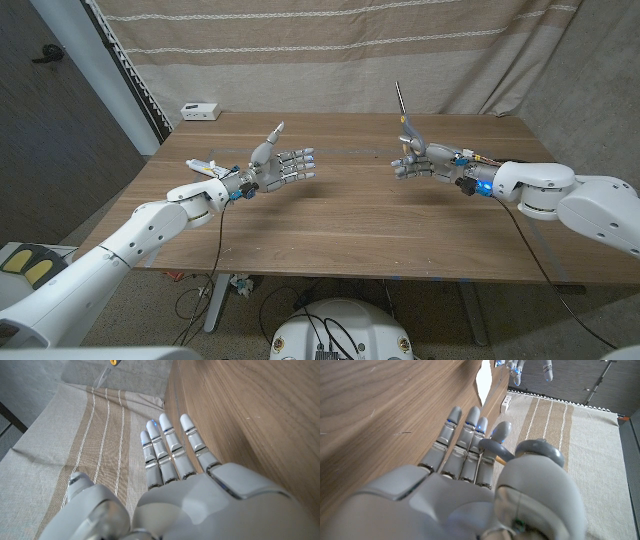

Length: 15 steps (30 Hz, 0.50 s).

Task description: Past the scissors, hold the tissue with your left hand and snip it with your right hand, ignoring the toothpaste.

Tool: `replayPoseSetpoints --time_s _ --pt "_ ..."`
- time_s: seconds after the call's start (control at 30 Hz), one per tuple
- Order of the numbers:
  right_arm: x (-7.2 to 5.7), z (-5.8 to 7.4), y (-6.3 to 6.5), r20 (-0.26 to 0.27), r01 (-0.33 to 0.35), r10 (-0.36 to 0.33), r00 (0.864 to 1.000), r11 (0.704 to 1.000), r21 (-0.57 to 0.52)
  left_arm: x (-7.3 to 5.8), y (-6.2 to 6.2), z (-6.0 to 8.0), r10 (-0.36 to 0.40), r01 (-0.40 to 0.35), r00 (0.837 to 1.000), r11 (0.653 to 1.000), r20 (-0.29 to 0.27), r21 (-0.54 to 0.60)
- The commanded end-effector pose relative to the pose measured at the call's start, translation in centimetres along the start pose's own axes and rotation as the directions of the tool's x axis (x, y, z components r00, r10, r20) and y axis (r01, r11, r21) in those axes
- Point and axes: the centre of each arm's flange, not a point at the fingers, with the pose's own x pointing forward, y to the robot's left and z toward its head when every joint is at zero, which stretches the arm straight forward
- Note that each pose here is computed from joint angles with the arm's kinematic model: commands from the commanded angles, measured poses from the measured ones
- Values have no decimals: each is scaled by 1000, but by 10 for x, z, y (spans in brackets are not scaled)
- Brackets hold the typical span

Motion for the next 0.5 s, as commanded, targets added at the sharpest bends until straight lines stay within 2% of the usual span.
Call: replayPoseSetpoints --time_s 0.03,0.5 --pt "3 4 0 -5 -85 85 996 996 -10 0 0 -2 2 -2 1000 1000 -6 -1" --pt "6 4 -1 14 -149 148 989 988 41 -2 0 -4 12 -12 1000 1000 -2 -6"
